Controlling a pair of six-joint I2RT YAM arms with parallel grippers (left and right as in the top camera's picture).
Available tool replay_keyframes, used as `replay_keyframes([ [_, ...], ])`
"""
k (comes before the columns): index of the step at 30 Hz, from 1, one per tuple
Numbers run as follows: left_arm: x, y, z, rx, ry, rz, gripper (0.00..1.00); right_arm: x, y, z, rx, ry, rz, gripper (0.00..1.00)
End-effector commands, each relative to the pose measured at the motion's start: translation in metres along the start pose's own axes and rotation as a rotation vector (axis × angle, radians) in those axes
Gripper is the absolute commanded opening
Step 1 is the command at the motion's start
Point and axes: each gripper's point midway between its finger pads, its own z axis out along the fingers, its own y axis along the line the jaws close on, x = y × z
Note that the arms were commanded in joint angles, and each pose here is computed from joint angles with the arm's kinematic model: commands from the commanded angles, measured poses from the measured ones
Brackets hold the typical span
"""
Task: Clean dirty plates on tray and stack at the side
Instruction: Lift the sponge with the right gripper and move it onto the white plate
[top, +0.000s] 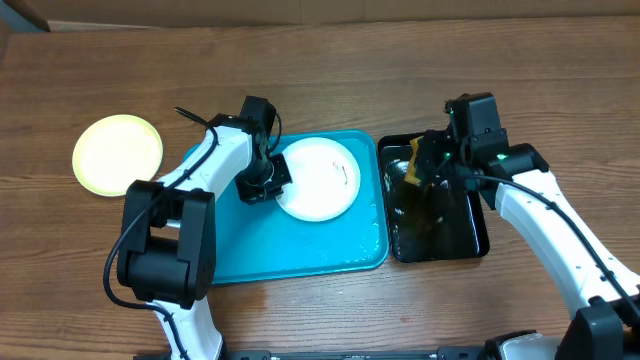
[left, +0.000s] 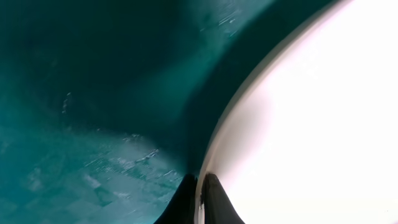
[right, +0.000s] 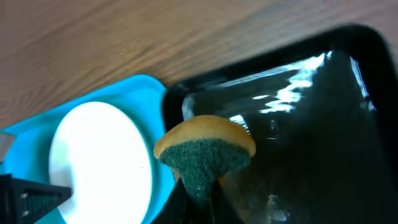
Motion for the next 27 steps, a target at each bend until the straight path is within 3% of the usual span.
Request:
replay_keyframes([
  [1,0.004,0.013,0.017,-0.063,0.026,-0.002,0.04,0.008,0.04,0.006,-0.163,0.041,-0.14,0.04],
  [11,0.01,0.009,0.017,-0.044,0.048,0.003,0.04,0.012,0.112,0.043,-0.261,-0.086,-0.308,0.04],
  [27,0.009,0.009,0.018,-0.048,0.042,0.01,0.04,0.018,0.136,0.109,-0.223,-0.221,-0.506,0.04],
])
